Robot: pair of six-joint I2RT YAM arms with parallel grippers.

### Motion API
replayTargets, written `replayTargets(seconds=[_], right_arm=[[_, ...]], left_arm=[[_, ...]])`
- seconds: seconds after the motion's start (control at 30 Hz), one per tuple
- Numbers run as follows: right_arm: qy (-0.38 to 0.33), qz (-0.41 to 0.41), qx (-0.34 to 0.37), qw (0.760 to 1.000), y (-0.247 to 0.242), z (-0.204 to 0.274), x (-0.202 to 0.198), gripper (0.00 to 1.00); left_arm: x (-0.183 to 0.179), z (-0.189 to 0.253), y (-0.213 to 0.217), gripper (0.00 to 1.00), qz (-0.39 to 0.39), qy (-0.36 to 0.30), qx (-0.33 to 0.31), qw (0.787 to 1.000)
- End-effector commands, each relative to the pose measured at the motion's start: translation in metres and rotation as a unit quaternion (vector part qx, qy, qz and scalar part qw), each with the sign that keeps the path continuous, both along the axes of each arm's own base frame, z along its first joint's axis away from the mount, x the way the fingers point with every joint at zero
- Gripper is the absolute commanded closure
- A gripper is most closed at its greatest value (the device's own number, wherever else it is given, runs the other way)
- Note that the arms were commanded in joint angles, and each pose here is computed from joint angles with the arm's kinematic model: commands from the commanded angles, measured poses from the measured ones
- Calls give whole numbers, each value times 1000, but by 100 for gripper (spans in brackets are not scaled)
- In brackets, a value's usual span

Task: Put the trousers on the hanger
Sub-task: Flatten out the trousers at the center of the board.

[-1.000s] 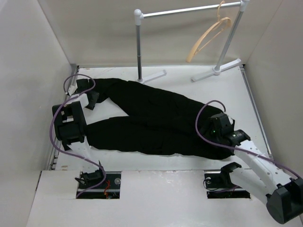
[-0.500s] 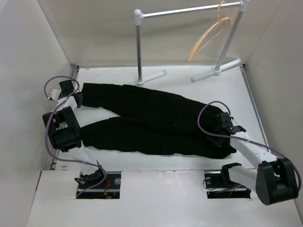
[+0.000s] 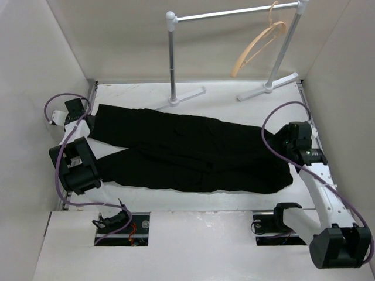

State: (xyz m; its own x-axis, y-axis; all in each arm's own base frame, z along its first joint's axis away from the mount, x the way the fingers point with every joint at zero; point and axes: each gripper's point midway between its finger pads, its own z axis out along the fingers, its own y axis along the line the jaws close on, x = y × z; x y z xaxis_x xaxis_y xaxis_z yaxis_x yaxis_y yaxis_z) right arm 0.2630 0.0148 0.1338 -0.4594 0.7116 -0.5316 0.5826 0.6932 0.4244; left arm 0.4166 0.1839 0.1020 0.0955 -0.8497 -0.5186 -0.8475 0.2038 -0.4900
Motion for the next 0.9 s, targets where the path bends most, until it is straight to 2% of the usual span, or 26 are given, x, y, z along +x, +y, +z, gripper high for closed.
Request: replayTargets(seconds=[0.0,0.1,0.2,0.37,0.5,0.57,0.63,0.7,0.73,0.8,0.87], right_arm=[[-40,-21,-25,999,-28,24,33,30],[-52,-31,-25,998,-51,22,72,33],[-23,-73,-40,996,-87,0,101,41],[35,-88,-31,995,-102,-43,125,40],[66,-91,-29,993,-106,-64,133,40],[77,-89,-20,993,-104,-73,136,44],[86,-88,-19,992,-103,-79,138,52],[86,-88,-19,992,-103,-79,138,52],[91,-90,-15,992,-104,-84,144,81],[84,-94,-18,992,-107,-79,153,91],[65,-104,-20,992,-115,-68,163,95]], left_arm=[[-10,3,4,56,11,22,2,1000],[-14,25,4,53,24,17,29,999],[-6,49,-11,51,8,-3,54,999],[8,53,-103,51,-94,-29,47,994],[-1,39,-184,51,-187,-33,45,981],[-11,32,-209,51,-219,-27,42,974],[-22,26,-223,51,-238,-22,41,970],[-32,23,-227,51,-249,-21,43,967],[-35,23,-226,51,-250,-21,42,967],[-46,20,-225,51,-258,-18,39,965],[-56,17,-220,51,-265,-14,33,964]])
